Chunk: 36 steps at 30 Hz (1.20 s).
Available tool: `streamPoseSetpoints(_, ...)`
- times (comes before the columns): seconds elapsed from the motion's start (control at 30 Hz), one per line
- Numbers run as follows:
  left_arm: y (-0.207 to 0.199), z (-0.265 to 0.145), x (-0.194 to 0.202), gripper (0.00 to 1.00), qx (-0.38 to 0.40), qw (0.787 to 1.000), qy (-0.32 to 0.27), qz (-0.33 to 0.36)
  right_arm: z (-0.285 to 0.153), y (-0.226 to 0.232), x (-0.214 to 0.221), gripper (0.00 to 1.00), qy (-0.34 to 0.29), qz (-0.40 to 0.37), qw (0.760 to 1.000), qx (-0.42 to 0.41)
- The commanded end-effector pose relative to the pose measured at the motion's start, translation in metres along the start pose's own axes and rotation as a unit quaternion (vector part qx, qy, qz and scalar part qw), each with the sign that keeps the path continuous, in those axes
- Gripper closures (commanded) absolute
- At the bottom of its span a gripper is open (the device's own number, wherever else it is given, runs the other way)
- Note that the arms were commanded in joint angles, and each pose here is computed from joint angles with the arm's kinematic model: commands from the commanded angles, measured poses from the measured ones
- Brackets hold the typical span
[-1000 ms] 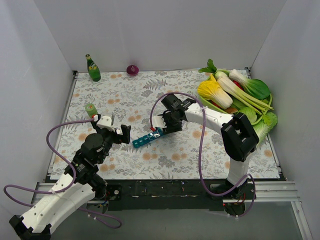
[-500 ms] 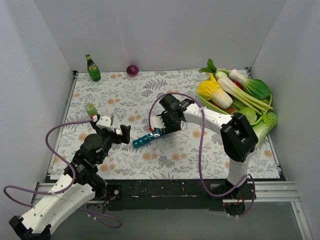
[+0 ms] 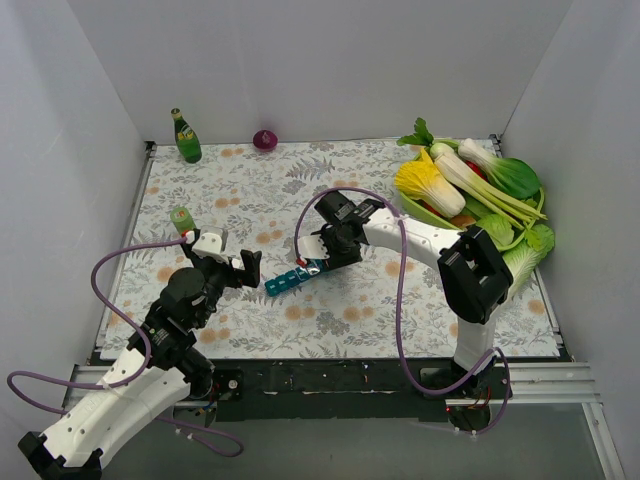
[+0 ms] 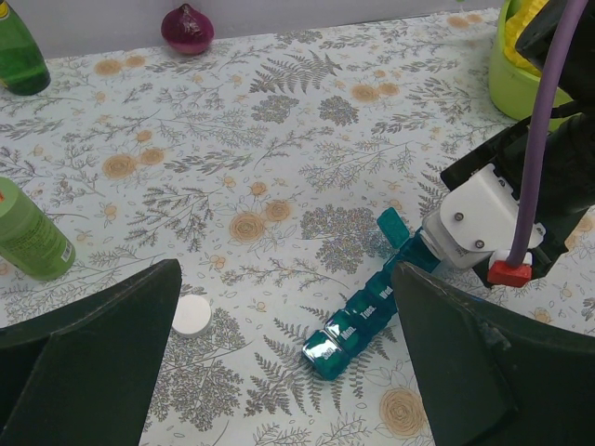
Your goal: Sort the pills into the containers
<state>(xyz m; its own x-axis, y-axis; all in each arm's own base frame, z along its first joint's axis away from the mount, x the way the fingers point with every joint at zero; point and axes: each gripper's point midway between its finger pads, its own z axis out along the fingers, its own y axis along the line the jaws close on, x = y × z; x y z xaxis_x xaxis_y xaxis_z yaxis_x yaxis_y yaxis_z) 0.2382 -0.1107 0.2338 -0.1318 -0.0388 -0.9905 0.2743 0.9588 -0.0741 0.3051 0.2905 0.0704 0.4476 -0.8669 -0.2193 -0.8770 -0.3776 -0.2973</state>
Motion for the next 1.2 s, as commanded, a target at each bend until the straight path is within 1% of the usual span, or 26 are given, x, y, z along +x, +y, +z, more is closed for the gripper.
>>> streamPoseSetpoints(0.0,0.0009,-0.0005,-0.0027,0.02,0.001,1.000,-0.007,0.002,-0.0061,-0.0119,-0.0057,0.99,0.005,-0.015,1.000,0.013)
streamPoseSetpoints(0.33,0.0003,-0.0006,-0.0026,0.02,0.002,1.000,-0.008,0.002,-0.0056,-0.0113,-0.0085,0.99,0.006,-0.017,1.000,0.010)
streamPoseSetpoints(0.37,0.0008,-0.0008,-0.0030,0.02,0.002,1.000,-0.009,0.002,-0.0063,-0.0124,-0.0047,0.99,0.018,-0.018,1.000,0.014)
streamPoseSetpoints(1.17,0.0007,-0.0015,-0.0036,0.02,0.003,1.000,-0.010,0.002,-0.0084,-0.0134,-0.0027,0.99,0.042,-0.027,0.999,0.016)
